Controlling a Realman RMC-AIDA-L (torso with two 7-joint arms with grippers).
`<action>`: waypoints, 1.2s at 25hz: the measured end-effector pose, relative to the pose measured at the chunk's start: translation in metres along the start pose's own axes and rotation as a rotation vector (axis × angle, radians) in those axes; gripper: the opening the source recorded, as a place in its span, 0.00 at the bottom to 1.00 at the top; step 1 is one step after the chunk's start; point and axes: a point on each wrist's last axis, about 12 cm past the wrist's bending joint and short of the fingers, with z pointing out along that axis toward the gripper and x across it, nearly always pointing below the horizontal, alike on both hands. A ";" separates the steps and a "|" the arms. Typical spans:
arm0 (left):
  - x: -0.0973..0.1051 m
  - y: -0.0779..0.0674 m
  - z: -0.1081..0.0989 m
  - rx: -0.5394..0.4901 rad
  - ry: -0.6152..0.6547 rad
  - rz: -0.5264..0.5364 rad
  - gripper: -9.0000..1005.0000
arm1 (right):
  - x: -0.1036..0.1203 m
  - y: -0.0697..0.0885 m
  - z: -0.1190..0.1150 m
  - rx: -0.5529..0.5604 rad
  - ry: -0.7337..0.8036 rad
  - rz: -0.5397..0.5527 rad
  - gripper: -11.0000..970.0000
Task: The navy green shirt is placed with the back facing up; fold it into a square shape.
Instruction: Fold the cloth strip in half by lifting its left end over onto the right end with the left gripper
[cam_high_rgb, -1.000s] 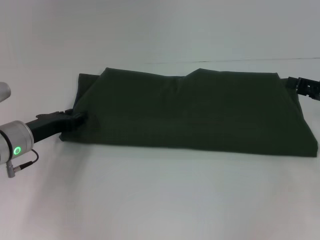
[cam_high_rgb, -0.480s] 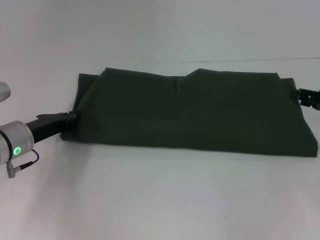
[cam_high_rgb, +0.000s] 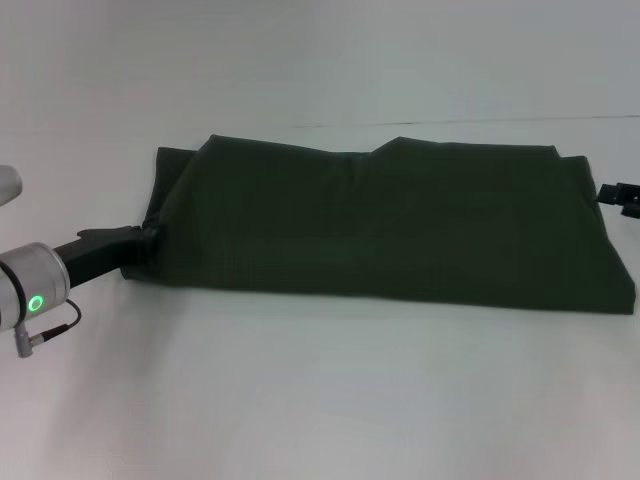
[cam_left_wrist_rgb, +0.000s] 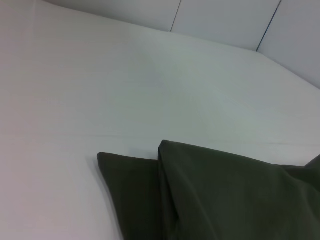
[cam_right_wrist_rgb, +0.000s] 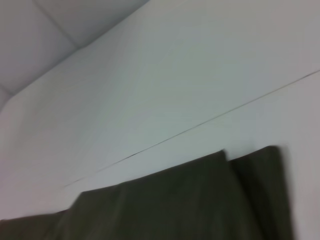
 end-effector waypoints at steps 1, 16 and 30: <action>0.000 0.000 0.000 0.000 -0.001 -0.001 0.01 | 0.000 0.000 0.004 0.022 -0.002 -0.007 0.57; -0.003 -0.001 0.002 0.005 -0.005 0.005 0.01 | 0.010 0.019 0.043 0.138 -0.015 -0.078 0.57; -0.005 -0.001 0.003 0.000 -0.004 0.012 0.01 | 0.014 0.021 0.048 0.139 -0.002 -0.074 0.57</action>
